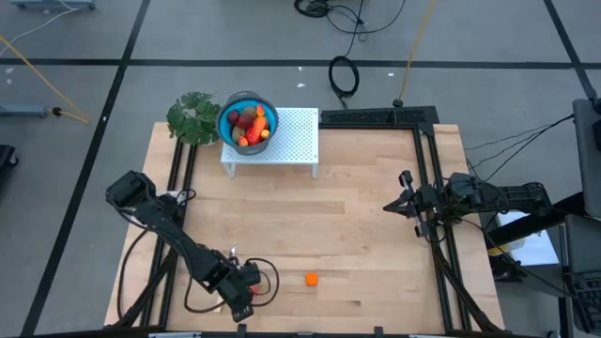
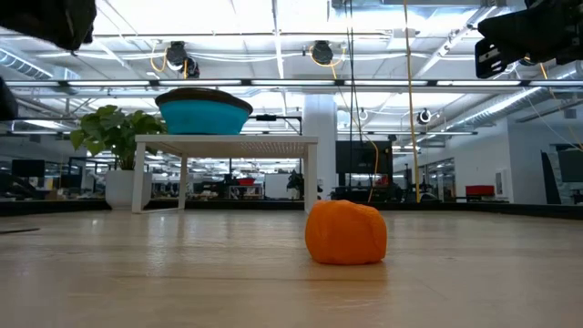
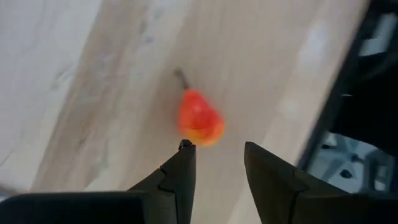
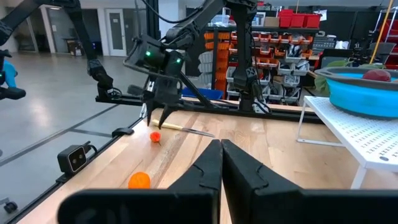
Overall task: Pick & Place Fruit
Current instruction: Put the peach into the blue strainer bowl on the shelf
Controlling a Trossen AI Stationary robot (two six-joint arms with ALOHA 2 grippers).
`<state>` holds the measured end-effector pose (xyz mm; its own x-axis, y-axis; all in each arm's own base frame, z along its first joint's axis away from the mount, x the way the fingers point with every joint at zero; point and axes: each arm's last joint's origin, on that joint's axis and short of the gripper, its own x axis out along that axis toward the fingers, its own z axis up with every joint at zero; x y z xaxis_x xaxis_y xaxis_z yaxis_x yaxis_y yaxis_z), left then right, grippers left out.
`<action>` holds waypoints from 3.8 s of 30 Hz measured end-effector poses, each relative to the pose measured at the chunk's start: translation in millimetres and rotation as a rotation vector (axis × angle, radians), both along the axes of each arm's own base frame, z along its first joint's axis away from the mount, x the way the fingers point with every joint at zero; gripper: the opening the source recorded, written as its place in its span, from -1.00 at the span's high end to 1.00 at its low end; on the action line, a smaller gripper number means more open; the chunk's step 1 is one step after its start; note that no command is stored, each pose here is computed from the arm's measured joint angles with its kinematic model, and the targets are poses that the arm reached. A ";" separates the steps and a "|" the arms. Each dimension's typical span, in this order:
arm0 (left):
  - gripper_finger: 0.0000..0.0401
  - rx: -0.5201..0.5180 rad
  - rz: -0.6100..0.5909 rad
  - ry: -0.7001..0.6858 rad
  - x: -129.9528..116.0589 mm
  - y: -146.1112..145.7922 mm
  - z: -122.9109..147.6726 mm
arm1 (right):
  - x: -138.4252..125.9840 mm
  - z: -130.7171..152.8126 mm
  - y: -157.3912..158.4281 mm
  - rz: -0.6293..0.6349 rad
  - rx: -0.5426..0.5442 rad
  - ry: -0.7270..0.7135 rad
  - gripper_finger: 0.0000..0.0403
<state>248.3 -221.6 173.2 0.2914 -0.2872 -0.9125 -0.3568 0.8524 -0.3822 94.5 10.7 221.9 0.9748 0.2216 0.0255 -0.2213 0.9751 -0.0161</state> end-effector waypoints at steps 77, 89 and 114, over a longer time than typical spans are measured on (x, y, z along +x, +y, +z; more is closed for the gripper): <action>0.52 0.199 0.004 -0.184 14.5 53.6 37.2 | -0.1 4.6 -0.1 -0.004 0.004 -0.046 1.00; 0.53 0.235 -0.088 -0.797 35.6 96.6 121.2 | 7.1 20.5 0.7 0.001 0.015 -0.199 1.00; 0.53 -0.048 -0.700 -1.976 40.3 142.4 220.5 | 46.7 7.8 3.3 -0.009 -0.158 -0.127 1.00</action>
<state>288.6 -79.2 393.7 0.4947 -0.7626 0.4167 0.7597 0.6124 0.2189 141.3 14.1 229.7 0.9680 0.2235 0.1138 -0.1986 0.9602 -0.1964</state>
